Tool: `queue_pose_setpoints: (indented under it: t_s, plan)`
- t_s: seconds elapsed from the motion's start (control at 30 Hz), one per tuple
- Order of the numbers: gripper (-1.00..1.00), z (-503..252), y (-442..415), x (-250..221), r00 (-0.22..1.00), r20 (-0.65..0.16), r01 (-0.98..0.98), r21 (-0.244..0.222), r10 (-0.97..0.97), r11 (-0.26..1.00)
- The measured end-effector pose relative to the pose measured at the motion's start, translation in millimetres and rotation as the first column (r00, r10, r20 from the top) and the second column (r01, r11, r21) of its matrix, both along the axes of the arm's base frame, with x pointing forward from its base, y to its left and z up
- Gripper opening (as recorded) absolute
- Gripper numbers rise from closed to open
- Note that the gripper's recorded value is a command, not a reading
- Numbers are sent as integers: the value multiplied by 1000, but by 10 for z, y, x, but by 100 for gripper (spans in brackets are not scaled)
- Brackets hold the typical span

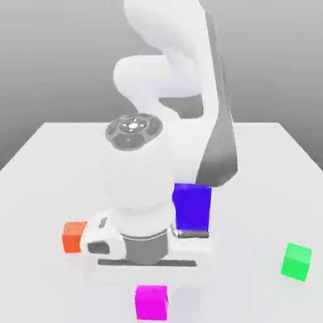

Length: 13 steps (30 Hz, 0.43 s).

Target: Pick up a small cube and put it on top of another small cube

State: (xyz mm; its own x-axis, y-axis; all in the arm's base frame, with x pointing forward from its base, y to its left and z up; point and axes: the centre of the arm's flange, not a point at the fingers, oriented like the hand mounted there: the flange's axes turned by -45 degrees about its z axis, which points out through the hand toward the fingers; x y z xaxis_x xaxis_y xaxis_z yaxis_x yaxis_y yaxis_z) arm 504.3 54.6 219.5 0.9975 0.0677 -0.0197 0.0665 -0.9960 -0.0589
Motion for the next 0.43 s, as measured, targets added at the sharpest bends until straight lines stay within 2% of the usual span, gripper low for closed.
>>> queue_pose_setpoints:
  t_s: [0.2, 0.3, 0.33, 0.43]
  plan:
    - [-100, 86, 1514, -819, 940, 17, -341, -30, 342, 939]
    - [-100, -242, 2191, -1259, 869, 23, -493, -54, 495, 868]
    - [100, -346, 2275, -1329, 857, 23, -513, -56, 514, 857]
    - [100, -346, 2275, -1329, 857, 23, -513, -56, 514, 857]
